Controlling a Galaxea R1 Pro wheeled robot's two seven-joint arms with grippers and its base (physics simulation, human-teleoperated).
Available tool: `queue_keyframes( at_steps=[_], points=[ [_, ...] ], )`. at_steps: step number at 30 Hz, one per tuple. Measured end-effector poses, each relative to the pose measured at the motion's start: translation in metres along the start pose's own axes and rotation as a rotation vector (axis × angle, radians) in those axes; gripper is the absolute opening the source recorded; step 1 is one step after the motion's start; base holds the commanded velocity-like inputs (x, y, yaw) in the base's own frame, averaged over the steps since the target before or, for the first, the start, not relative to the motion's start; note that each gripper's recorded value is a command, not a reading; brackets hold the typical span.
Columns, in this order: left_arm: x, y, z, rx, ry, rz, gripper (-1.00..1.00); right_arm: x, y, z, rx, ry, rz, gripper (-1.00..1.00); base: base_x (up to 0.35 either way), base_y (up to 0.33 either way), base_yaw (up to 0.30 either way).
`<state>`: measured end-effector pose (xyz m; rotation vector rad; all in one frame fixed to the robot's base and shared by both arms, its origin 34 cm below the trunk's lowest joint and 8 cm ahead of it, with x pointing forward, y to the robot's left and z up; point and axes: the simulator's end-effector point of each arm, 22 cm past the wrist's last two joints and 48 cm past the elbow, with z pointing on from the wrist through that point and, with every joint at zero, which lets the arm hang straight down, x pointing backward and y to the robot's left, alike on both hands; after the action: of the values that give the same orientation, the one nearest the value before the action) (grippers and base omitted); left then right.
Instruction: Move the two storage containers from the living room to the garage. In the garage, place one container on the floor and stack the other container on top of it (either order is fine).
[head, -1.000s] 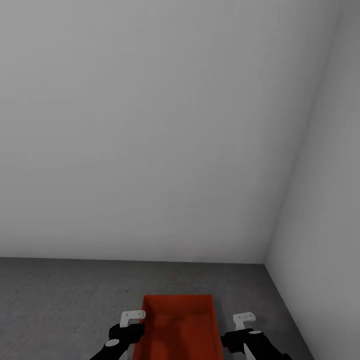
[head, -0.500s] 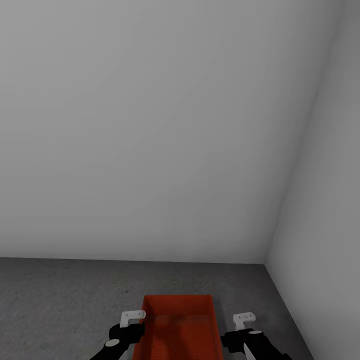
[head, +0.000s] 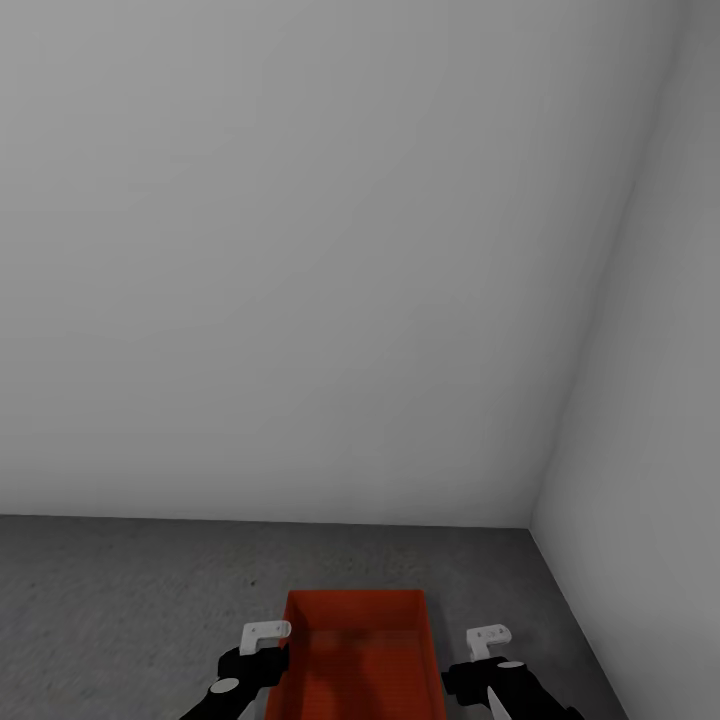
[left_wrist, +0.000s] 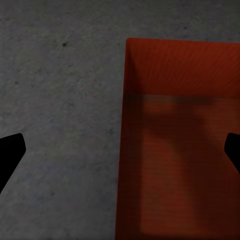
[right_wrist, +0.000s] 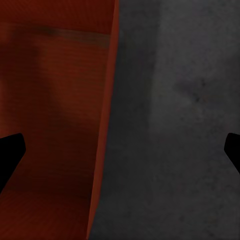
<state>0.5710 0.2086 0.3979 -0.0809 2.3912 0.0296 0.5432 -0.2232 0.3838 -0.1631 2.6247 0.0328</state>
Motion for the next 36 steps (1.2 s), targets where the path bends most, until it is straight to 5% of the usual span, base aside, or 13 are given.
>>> queue_keyframes(
  at_steps=[13,36],
  points=[
    [-0.0006,0.0000,0.0002,0.000,-0.002,0.000,1.00,0.0004,0.0007,0.0002,0.000,0.002,-0.002,1.00,-0.054,0.000,-0.016],
    [-0.0003,0.0000,0.0004,0.002,-0.001,0.000,1.00,0.0011,0.0009,0.0003,-0.002,0.005,-0.004,1.00,-0.252,0.151,-0.269]
  ],
)
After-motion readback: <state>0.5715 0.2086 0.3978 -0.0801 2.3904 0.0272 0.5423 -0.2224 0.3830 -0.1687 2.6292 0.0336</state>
